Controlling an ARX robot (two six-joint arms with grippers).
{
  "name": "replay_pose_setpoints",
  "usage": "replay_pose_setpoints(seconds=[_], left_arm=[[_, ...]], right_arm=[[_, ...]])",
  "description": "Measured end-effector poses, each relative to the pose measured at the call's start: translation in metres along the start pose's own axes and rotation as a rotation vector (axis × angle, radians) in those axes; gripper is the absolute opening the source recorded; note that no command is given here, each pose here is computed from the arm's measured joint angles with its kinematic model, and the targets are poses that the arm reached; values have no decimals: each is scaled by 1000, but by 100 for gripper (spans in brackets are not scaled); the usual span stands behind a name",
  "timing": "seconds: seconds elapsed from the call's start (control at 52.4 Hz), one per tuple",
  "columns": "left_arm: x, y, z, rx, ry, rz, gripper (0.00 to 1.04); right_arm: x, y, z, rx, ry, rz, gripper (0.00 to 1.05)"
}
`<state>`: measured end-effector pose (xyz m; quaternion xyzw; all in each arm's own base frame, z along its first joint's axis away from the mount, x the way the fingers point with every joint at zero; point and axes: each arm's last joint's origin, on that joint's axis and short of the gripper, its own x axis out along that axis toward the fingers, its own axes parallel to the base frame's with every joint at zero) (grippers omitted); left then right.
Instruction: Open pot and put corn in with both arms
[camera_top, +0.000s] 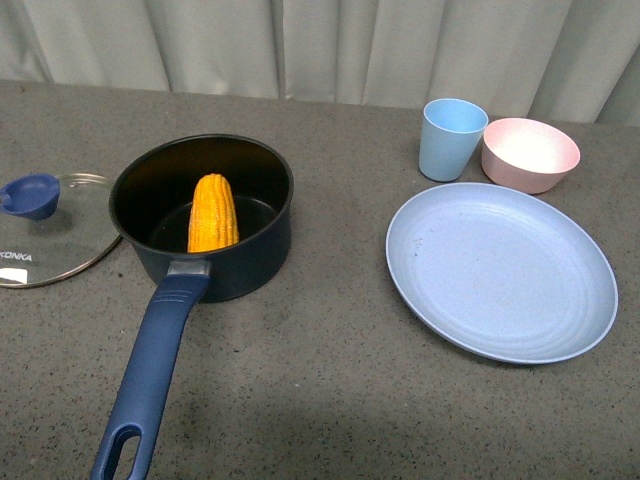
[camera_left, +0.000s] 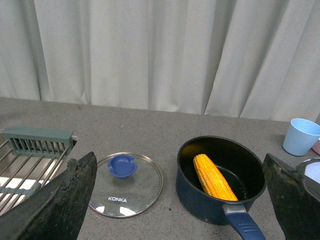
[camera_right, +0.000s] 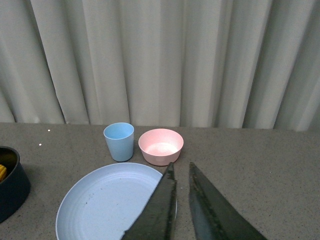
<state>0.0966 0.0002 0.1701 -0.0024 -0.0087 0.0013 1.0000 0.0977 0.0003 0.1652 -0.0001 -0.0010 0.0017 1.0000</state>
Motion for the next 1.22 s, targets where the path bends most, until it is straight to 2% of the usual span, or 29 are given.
replay_pose_setpoints(seconds=[0.076,0.535,1.222], left_arm=[[0,0,0,0,0,0,98],[0,0,0,0,0,0,98],[0,0,0,0,0,0,98]], right_arm=[[0,0,0,0,0,0,26],[0,0,0,0,-1,0,96],[0,0,0,0,-1,0,95]])
